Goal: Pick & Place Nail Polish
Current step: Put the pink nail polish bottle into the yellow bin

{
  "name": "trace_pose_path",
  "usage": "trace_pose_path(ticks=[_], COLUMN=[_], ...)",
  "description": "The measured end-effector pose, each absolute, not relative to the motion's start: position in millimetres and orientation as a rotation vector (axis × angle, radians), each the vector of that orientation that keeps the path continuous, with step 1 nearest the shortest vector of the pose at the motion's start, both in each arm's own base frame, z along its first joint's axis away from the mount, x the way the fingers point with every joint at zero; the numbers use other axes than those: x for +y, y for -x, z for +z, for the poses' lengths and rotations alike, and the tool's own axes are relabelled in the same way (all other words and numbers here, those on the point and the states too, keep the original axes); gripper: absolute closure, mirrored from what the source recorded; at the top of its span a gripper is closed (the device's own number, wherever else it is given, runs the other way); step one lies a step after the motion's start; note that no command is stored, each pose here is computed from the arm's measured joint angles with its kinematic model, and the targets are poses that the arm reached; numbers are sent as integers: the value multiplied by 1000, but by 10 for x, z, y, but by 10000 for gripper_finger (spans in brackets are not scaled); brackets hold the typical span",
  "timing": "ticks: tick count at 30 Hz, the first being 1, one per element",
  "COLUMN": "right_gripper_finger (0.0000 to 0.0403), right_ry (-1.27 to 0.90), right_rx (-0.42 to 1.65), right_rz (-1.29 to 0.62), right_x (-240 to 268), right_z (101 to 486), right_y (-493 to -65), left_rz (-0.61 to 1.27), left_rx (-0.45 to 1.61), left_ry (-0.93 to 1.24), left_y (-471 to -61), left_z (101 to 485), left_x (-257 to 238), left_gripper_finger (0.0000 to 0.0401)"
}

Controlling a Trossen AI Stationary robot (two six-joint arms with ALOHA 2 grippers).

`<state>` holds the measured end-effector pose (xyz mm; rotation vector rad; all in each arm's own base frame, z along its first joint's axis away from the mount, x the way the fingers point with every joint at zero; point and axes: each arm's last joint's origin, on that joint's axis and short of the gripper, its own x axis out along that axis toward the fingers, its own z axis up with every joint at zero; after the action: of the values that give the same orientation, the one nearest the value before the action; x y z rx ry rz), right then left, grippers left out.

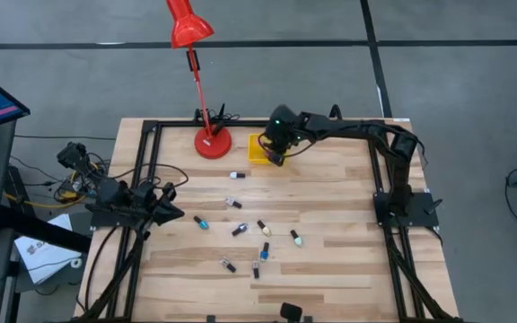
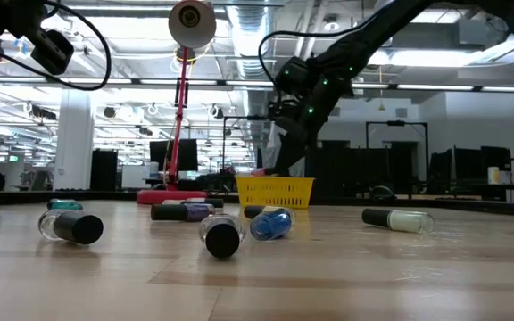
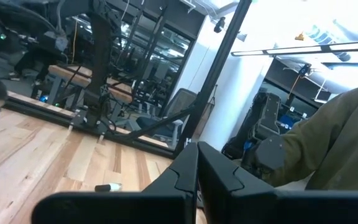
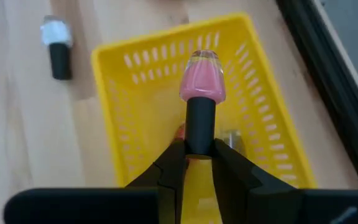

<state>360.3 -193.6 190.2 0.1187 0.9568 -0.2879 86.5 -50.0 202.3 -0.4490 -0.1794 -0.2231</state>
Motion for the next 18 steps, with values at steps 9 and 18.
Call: trace_pose_path(ticks=[9,18], right_gripper_finger=[349,349], right_ry=[-127,-123], right_rx=[988,1007], right_rz=[-268,-262], right_x=[-1966,-1982], right_z=[1814,1798], right_y=[-3620,-3594], left_rz=[-223,-224], left_rx=[-181,-182], left_ry=[450,450], left_y=[-864,-864], left_z=[2024,2025], left_x=[-500,-500], left_gripper_finger=[399,399])
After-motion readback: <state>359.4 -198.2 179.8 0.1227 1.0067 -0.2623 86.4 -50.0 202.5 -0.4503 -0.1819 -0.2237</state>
